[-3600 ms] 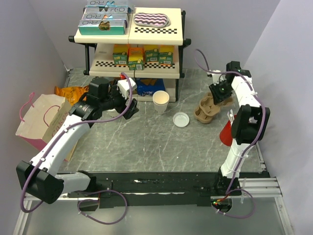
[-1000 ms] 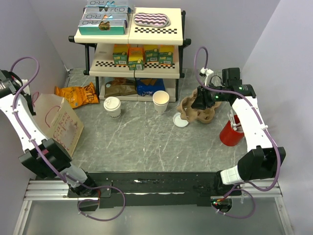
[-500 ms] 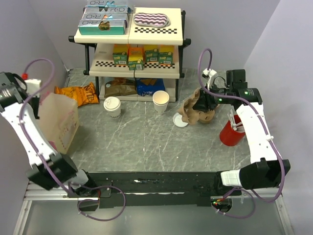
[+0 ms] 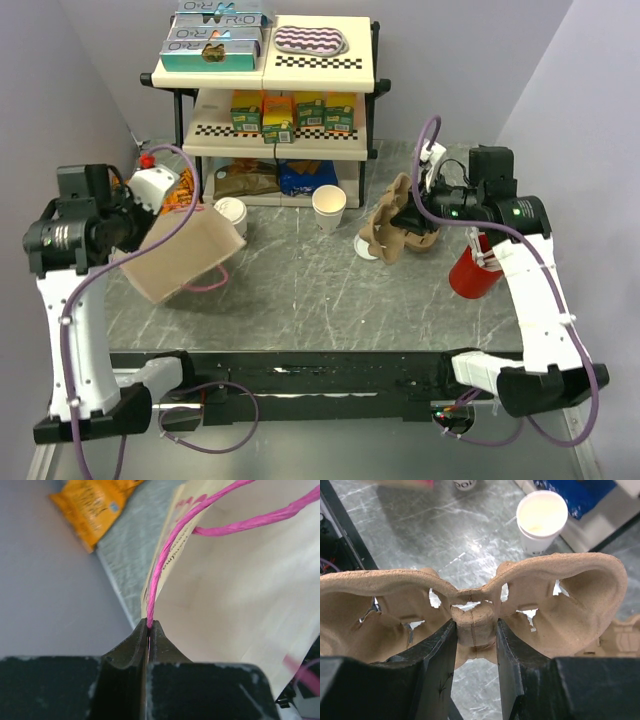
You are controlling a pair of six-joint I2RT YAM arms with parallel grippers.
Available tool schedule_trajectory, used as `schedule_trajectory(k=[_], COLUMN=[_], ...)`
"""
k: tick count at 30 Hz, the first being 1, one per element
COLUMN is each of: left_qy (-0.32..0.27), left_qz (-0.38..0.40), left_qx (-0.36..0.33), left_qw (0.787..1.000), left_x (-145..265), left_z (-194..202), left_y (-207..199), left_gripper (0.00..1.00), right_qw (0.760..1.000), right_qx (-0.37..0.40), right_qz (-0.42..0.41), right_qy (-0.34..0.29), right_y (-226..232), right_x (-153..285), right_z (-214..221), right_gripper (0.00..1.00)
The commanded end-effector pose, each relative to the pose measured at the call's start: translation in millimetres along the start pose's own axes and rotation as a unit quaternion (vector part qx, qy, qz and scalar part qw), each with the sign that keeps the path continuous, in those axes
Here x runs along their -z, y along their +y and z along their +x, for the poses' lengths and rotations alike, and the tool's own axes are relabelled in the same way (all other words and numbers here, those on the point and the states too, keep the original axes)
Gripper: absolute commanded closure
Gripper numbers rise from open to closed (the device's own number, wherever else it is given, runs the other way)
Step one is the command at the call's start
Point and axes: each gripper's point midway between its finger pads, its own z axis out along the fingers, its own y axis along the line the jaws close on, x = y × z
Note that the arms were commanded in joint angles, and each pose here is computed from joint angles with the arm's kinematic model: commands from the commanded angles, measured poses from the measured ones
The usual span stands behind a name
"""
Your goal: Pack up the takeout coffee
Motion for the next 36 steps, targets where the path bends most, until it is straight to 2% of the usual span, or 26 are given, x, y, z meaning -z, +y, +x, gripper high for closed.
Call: schedule_trajectory(k=[1,4,8,12,17,21,24,29,36], left_qy=[-0.025,-0.034,-0.039,-0.048,-0.057,-0.062,-0.057,-0.056,-0.053], left_qz=[0.099,0.145,0.202,0.253,0.278,0.298,0.311,0.321,0.356], left_qx=[-0.008,-0.018,-0.009,0.033,0.068,0.079,0.089,0.099,0.124], left_qw=[0.995,0.989,0.979,0.966,0.956,0.949,0.944,0.94,0.925], left_x=[-18,-26,-37,-43,-47,-41,-35,-28,-21], left_z=[-15,-21,-34,-60,-87,-103,-112,-115,-108], left_y=[-36,-56,-79,-105,-133,-138,-141,-143,-159], left_gripper=[0.99,0.99,0.99,0.99,0.99,0.99,0.99,0.99,0.99], right_qw=[0.999,0.999,0.998,0.997,0.996,0.992,0.991,0.987,0.985], right_qx=[0.031,0.023,0.05,0.062,0.06,0.088,0.08,0.069,0.083], right_qz=[0.021,0.033,0.039,0.019,-0.014,-0.032,-0.046,-0.109,-0.141], right_qy=[-0.022,-0.024,-0.026,-0.042,-0.066,-0.089,-0.101,-0.094,-0.059], right_y=[11,14,29,49,68,86,95,123,141], right_x=[16,24,34,34,28,28,28,19,-10], right_z=[-24,-31,-42,-60,-89,-116,-131,-128,-113], right_gripper=[1.0,1.0,1.0,1.0,1.0,1.0,1.0,1.0,1.0])
